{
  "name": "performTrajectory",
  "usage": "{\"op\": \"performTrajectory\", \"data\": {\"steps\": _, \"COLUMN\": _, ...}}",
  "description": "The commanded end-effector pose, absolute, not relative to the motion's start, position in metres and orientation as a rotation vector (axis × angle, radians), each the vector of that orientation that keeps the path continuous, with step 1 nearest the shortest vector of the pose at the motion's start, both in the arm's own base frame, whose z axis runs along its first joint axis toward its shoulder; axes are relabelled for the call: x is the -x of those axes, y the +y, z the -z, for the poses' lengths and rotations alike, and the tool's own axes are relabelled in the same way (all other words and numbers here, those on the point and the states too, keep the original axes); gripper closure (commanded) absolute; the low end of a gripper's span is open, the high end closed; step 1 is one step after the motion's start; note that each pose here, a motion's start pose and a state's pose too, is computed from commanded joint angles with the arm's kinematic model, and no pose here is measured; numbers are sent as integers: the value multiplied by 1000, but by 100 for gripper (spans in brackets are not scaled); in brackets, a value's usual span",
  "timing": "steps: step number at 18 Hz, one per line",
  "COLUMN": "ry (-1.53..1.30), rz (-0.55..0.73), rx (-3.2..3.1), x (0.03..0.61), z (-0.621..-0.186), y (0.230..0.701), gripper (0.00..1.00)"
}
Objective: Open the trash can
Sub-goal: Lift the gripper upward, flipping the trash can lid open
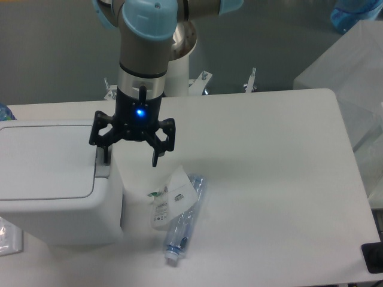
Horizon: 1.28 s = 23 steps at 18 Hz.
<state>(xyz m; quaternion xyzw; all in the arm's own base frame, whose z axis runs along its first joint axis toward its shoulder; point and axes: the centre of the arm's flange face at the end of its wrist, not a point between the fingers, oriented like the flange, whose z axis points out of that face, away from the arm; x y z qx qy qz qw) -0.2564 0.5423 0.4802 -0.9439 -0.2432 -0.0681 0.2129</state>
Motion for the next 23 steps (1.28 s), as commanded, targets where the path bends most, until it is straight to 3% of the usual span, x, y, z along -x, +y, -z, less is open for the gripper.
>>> {"op": "performTrajectory", "data": {"steps": 7, "ry": -678, "rz": 182, "rx": 2609, "x": 260, "z": -486, "y": 541, "gripper": 0}}
{"op": "performTrajectory", "data": {"steps": 13, "ry": -656, "rz": 48, "rx": 2486, "x": 303, "z": -558, "y": 527, "gripper": 0}}
{"op": "performTrajectory", "data": {"steps": 16, "ry": -547, "rz": -58, "rx": 2509, "x": 319, "z": -570, "y": 517, "gripper": 0}}
{"op": "performTrajectory", "data": {"steps": 21, "ry": -325, "rz": -390, "rx": 2736, "x": 339, "z": -558, "y": 497, "gripper": 0}}
{"op": "performTrajectory", "data": {"steps": 23, "ry": -245, "rz": -416, "rx": 2775, "x": 340, "z": -555, "y": 496, "gripper": 0}}
